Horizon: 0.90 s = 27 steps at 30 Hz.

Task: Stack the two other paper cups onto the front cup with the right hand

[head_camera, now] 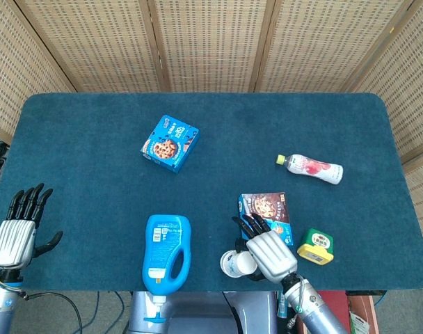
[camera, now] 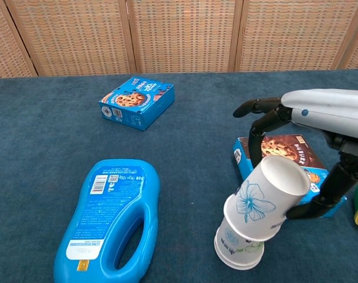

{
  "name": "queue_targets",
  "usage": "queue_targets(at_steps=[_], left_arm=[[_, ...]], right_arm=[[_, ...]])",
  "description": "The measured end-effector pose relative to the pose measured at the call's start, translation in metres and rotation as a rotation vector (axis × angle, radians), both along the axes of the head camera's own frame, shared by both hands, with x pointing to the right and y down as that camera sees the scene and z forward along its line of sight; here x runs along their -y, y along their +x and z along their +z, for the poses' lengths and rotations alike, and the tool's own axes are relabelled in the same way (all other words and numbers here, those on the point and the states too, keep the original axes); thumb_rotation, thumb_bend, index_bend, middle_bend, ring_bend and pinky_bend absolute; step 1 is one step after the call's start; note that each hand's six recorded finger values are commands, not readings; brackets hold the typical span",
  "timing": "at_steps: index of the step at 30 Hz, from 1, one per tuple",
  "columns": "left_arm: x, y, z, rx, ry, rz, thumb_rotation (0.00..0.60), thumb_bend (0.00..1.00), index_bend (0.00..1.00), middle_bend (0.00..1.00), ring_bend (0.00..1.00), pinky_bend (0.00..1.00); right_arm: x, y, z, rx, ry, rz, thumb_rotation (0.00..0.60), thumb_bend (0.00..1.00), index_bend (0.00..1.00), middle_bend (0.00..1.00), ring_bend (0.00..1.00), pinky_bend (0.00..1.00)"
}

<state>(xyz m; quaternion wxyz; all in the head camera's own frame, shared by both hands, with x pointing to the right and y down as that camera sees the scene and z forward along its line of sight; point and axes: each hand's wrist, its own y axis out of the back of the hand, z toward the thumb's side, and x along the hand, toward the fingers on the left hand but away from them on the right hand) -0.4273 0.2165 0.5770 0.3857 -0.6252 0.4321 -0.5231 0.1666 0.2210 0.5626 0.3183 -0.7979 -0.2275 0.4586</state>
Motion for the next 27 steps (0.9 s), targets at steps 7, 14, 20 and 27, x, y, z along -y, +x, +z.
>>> queue_targets(at_steps=[7, 14, 20, 27], left_arm=[[0.000, 0.002, 0.000, -0.003, 0.000, 0.009, 0.600, 0.27, 0.00, 0.00, 0.00, 0.00], [0.000, 0.002, -0.001, -0.004, 0.004, 0.007, 0.600, 0.27, 0.00, 0.00, 0.00, 0.00], [0.000, 0.001, -0.002, -0.004, 0.006, 0.005, 0.600, 0.27, 0.00, 0.00, 0.00, 0.00], [0.001, 0.001, -0.002, -0.007, 0.006, 0.002, 0.600, 0.27, 0.00, 0.00, 0.00, 0.00]], right_arm=[[0.005, -0.001, 0.009, -0.025, 0.027, -0.006, 0.600, 0.13, 0.52, 0.13, 0.00, 0.02], [0.002, -0.002, 0.012, -0.033, 0.018, -0.017, 0.600, 0.13, 0.46, 0.05, 0.00, 0.02], [-0.001, -0.002, 0.011, -0.035, 0.000, -0.029, 0.600, 0.13, 0.38, 0.01, 0.00, 0.02], [0.002, 0.003, 0.012, -0.053, 0.003, -0.023, 0.600, 0.13, 0.36, 0.00, 0.00, 0.02]])
